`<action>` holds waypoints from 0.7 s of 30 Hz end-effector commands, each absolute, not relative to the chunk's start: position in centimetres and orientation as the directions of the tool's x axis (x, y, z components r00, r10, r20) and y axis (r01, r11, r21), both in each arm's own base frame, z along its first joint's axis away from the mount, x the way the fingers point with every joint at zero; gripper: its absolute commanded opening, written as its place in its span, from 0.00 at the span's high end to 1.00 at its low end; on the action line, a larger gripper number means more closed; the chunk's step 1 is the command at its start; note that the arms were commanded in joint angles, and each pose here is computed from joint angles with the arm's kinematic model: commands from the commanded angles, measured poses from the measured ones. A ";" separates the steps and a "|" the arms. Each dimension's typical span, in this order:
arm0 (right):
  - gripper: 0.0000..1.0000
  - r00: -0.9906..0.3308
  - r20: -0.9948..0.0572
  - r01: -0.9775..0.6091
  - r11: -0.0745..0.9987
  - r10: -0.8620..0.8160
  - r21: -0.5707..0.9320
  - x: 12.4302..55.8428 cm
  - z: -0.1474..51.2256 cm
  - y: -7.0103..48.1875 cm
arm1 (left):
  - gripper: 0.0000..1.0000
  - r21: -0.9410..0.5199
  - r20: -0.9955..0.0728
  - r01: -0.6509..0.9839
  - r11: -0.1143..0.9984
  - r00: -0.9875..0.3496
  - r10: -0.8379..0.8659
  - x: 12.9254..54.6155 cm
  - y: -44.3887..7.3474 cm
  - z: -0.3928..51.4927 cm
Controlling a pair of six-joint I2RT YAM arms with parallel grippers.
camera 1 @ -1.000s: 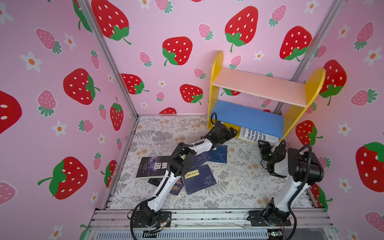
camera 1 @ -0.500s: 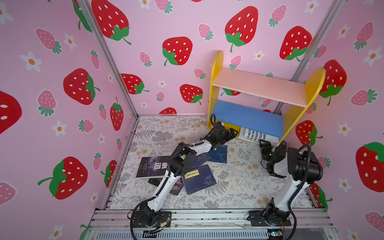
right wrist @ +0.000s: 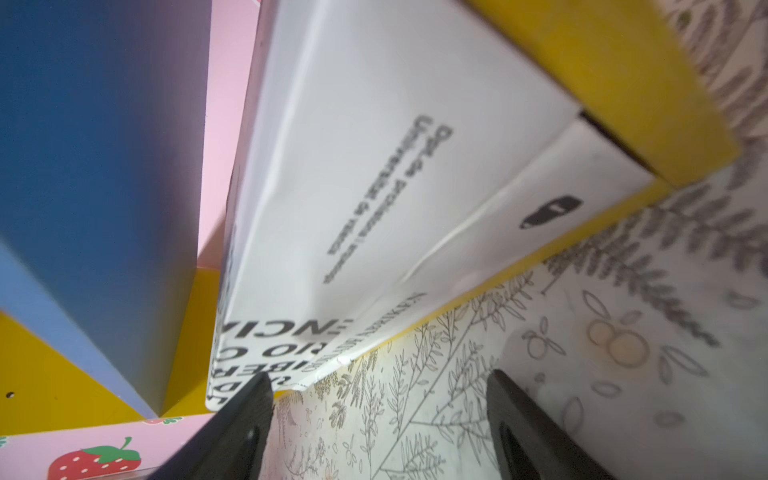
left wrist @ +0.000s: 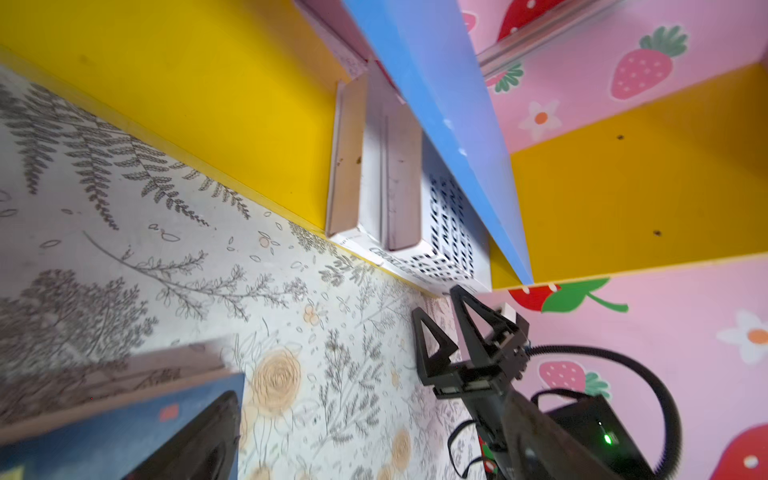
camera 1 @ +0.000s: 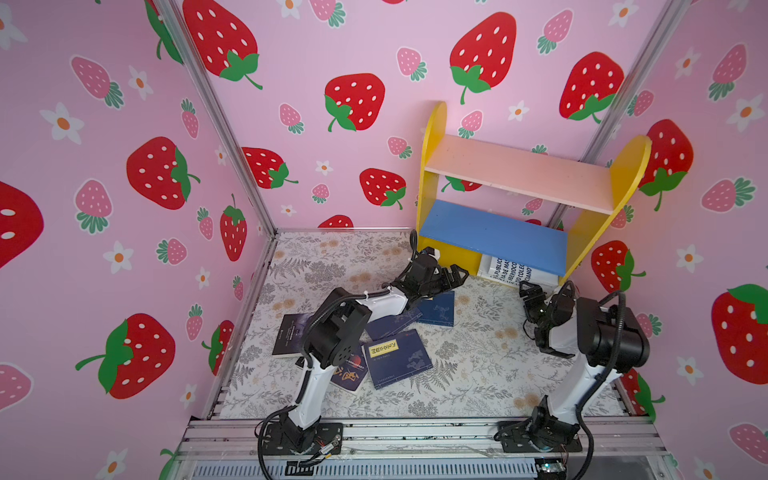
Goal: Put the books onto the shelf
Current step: 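Release the white books and lower both grippers to the dark blue books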
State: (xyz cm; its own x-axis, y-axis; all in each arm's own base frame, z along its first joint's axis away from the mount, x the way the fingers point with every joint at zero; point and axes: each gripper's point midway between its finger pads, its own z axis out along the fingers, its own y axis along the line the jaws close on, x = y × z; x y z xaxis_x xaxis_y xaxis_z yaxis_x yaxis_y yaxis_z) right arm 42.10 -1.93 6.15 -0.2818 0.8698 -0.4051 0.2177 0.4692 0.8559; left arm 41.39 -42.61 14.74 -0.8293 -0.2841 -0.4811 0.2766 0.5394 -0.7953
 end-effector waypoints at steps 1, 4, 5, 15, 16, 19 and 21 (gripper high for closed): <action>0.17 -0.287 -0.500 0.129 0.550 0.817 0.825 41.3 9.6 -1.5 | 0.01 -0.707 -0.615 0.407 0.578 -0.758 -0.219 38.6 -40.1 19.3; 0.17 -0.300 -0.581 0.077 0.627 0.756 0.776 40.2 12.5 -0.6 | 0.01 -0.645 -0.662 0.402 0.650 -0.719 -0.212 36.7 -36.3 20.8; 0.17 -0.317 -0.601 0.073 0.651 0.733 0.756 39.9 12.9 -0.1 | 0.01 -0.628 -0.669 0.391 0.673 -0.713 -0.210 36.2 -35.0 21.0; 0.14 -0.461 -0.772 -0.121 0.831 0.437 0.542 33.8 18.1 8.7 | 0.01 -0.518 -0.569 0.107 0.849 -0.784 -0.249 27.7 -22.4 16.4; 0.14 -0.477 -0.767 -0.146 0.823 0.428 0.550 33.1 18.1 9.6 | 0.01 -0.521 -0.545 0.079 0.850 -0.797 -0.260 26.3 -21.5 15.5; 0.15 -0.519 -0.758 -0.225 0.793 0.395 0.567 31.1 17.8 12.5 | 0.01 -0.554 -0.485 0.025 0.832 -0.822 -0.298 22.4 -19.6 13.6; 0.15 -0.546 -0.759 -0.269 0.784 0.355 0.560 30.0 17.5 14.4 | 0.01 -0.570 -0.455 0.000 0.822 -0.833 -0.315 20.1 -18.7 12.5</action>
